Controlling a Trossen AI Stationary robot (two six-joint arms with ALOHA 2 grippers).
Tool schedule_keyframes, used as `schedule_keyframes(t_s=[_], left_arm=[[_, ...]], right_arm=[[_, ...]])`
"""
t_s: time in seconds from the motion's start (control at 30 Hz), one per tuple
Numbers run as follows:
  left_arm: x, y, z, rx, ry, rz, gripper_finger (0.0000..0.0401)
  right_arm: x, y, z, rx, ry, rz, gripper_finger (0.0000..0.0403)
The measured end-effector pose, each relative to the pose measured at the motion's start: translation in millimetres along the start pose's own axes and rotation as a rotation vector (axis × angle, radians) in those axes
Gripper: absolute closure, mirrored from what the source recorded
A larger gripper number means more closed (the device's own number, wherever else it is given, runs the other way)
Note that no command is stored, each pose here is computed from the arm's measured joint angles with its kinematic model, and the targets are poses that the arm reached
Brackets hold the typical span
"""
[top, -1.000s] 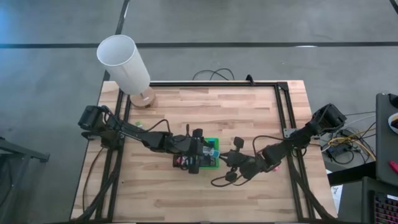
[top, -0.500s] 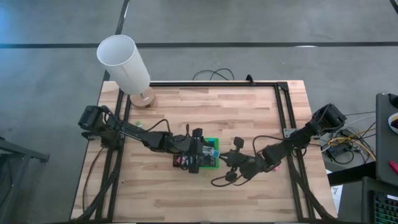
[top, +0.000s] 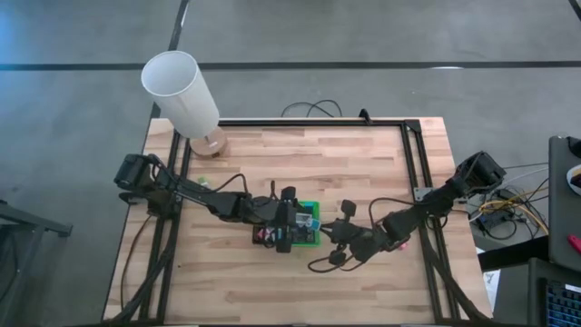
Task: Pick & Place Office items
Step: Put the blue white charger adapter into the black bin
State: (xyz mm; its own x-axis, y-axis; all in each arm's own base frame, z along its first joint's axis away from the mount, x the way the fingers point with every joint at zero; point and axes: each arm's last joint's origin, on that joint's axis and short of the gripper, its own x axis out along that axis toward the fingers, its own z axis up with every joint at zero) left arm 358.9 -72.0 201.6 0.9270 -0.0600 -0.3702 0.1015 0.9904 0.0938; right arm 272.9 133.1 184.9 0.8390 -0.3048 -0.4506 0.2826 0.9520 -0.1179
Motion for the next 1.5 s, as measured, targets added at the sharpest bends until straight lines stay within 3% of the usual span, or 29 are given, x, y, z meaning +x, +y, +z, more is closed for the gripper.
schedule_keyframes(t_s=[0.5, 0.9, 1.5], left_arm=[[0.0, -0.1, -0.5, -0.009, 0.001, -0.001, 0.0127], [0.2, 0.8, -0.9, 0.023, 0.002, -0.02, 0.0277], [3.1, 6.7, -6.8, 0.002, 0.044, -0.011, 0.0277]], right_arm=[[0.1, 0.0, -0.1, 0.0, 0.0, -0.002, 0.039], [0.1, 0.0, -0.2, -0.001, 0.001, -0.002, 0.039], [0.7, -0.5, -1.4, -0.005, 0.008, -0.004, 0.039]])
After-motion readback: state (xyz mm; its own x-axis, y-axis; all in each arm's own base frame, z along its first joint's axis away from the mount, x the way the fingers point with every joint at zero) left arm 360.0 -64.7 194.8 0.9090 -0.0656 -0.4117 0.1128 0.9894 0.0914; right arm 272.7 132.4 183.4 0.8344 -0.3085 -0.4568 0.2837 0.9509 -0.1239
